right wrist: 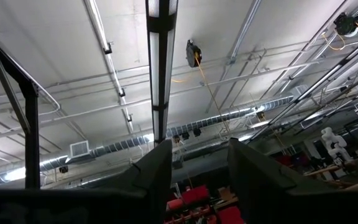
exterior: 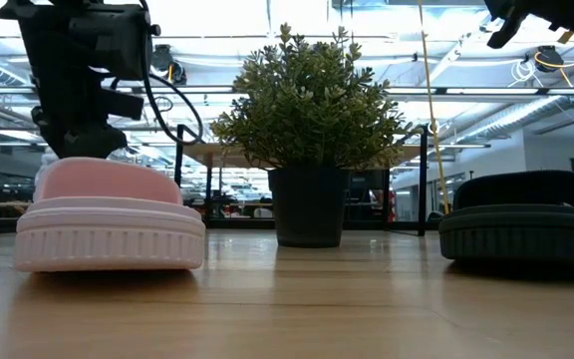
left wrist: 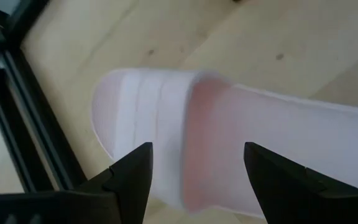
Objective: Pick and place slides into the shelf
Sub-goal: Put the top pink slide on the shelf
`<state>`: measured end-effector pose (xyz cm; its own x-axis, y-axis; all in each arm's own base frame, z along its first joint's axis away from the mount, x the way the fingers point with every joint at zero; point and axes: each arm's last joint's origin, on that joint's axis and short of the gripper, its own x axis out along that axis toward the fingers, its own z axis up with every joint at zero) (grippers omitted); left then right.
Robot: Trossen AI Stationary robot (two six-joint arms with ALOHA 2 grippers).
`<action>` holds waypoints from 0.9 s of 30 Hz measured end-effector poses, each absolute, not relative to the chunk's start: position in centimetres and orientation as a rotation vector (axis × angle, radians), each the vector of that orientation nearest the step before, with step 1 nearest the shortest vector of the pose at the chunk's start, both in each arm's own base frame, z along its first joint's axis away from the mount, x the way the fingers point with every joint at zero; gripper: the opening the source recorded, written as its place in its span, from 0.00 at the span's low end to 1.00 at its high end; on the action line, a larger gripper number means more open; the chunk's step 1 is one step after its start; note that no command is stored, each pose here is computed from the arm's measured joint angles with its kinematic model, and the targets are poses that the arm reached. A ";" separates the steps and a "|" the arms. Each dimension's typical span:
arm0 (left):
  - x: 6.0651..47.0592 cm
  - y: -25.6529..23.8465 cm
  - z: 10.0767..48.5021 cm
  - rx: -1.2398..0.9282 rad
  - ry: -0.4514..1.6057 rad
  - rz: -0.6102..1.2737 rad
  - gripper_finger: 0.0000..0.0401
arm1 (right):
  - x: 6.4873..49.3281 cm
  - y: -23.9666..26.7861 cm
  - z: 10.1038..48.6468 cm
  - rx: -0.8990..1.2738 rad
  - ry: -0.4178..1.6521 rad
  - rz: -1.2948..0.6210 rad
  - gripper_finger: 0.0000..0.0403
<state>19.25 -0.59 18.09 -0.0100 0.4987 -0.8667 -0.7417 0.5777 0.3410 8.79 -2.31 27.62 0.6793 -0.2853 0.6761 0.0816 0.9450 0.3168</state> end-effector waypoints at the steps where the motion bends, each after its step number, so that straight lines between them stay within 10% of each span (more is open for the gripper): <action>1: 19.2 -0.6 18.1 -0.238 1.232 0.998 0.62 | 8.8 -2.3 27.6 0.276 -0.800 -0.207 0.37; 27: 20.4 -0.1 13.7 -0.037 1.445 1.124 0.62 | 9.9 -2.6 27.0 0.294 -0.733 -0.249 0.37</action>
<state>20.37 -0.10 13.73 -0.2570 0.5728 -0.7784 -0.6132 0.5259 0.5894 9.92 -2.65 27.04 0.7172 -0.3232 0.6174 0.1200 0.9300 0.3475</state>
